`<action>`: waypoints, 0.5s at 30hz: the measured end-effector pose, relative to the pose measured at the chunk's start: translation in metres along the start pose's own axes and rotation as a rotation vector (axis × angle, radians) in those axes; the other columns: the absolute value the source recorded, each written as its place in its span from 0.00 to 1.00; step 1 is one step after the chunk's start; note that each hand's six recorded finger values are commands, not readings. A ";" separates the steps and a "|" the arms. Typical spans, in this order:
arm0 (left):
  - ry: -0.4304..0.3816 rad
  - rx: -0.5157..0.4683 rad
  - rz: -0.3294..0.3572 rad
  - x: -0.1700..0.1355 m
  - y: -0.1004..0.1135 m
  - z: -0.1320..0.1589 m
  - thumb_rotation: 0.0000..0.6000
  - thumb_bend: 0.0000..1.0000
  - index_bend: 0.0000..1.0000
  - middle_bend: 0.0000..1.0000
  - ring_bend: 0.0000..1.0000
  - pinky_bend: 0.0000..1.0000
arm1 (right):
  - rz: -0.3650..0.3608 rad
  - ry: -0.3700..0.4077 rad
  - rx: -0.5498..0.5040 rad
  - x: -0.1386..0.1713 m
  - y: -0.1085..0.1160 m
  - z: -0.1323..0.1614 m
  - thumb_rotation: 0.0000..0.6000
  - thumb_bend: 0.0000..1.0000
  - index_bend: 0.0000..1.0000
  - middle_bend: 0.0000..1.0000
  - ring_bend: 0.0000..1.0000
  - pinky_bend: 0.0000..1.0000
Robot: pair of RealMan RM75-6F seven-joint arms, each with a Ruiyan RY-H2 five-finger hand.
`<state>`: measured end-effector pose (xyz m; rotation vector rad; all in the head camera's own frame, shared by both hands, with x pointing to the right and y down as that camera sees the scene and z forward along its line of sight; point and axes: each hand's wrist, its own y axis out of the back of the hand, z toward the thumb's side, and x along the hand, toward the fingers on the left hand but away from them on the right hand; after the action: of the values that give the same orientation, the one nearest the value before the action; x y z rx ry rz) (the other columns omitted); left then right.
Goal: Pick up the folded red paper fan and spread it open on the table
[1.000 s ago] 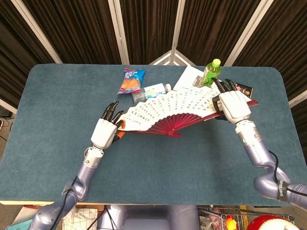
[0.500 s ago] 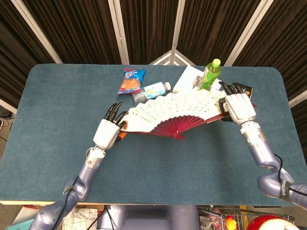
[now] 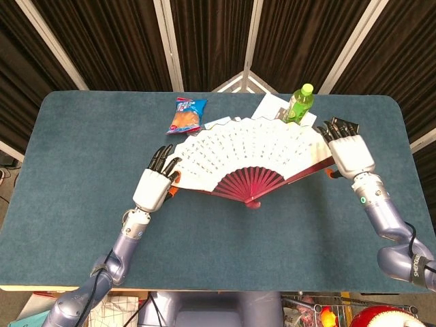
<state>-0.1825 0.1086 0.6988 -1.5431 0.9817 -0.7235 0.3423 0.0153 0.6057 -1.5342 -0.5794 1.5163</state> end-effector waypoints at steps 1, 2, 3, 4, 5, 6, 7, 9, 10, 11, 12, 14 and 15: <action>-0.001 0.002 -0.005 0.000 -0.001 0.000 1.00 0.46 0.68 0.28 0.00 0.11 | 0.006 -0.010 0.022 0.000 -0.001 -0.003 1.00 0.23 0.05 0.05 0.07 0.05; -0.001 0.004 -0.009 -0.001 -0.002 0.000 1.00 0.46 0.68 0.28 0.00 0.11 | 0.013 -0.022 0.042 0.000 -0.001 -0.005 1.00 0.23 0.05 0.05 0.07 0.05; -0.001 0.007 -0.012 -0.001 -0.002 -0.001 1.00 0.45 0.68 0.28 0.00 0.10 | 0.021 -0.039 0.065 0.000 -0.003 -0.009 1.00 0.23 0.05 0.05 0.07 0.05; -0.001 0.010 -0.015 -0.001 -0.003 -0.001 1.00 0.45 0.67 0.27 0.00 0.10 | 0.027 -0.053 0.078 0.000 -0.003 -0.013 1.00 0.23 0.05 0.05 0.07 0.05; -0.001 0.012 -0.018 -0.002 -0.003 -0.002 1.00 0.45 0.66 0.27 0.00 0.09 | 0.032 -0.067 0.087 0.000 -0.004 -0.016 1.00 0.23 0.05 0.05 0.07 0.05; -0.001 0.014 -0.019 -0.002 -0.003 -0.002 1.00 0.43 0.64 0.25 0.00 0.08 | 0.037 -0.085 0.094 0.000 -0.005 -0.020 1.00 0.23 0.05 0.05 0.07 0.05; -0.002 0.019 -0.022 -0.002 -0.004 -0.003 1.00 0.42 0.60 0.22 0.00 0.06 | 0.041 -0.097 0.097 0.001 -0.005 -0.022 1.00 0.23 0.05 0.05 0.07 0.05; -0.003 0.027 -0.031 -0.003 -0.005 -0.004 1.00 0.36 0.50 0.15 0.00 0.02 | 0.044 -0.120 0.100 0.001 -0.006 -0.028 1.00 0.23 0.05 0.05 0.07 0.05; -0.003 0.035 -0.041 -0.004 -0.007 -0.005 1.00 0.32 0.45 0.11 0.00 0.01 | 0.043 -0.128 0.098 0.001 -0.006 -0.030 1.00 0.23 0.05 0.05 0.07 0.05; -0.002 0.044 -0.051 -0.004 -0.008 -0.006 1.00 0.27 0.38 0.07 0.00 0.00 | 0.041 -0.133 0.095 0.001 -0.006 -0.032 1.00 0.23 0.05 0.05 0.07 0.05; -0.001 0.057 -0.064 -0.005 -0.010 -0.008 1.00 0.23 0.32 0.03 0.00 0.00 | 0.038 -0.138 0.090 0.001 -0.005 -0.033 1.00 0.23 0.05 0.05 0.07 0.05; 0.005 0.092 -0.103 -0.007 -0.017 -0.013 1.00 0.16 0.24 0.00 0.00 0.00 | 0.034 -0.143 0.083 0.001 -0.005 -0.035 1.00 0.23 0.05 0.05 0.07 0.05; 0.009 0.107 -0.123 -0.008 -0.020 -0.015 1.00 0.13 0.20 0.00 0.00 0.00 | 0.032 -0.146 0.080 0.001 -0.004 -0.036 1.00 0.23 0.05 0.05 0.07 0.05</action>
<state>-0.1954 0.1097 0.7221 -1.5172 0.8459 -0.8566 0.3785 0.0092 0.6038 -1.3864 -0.5723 1.6662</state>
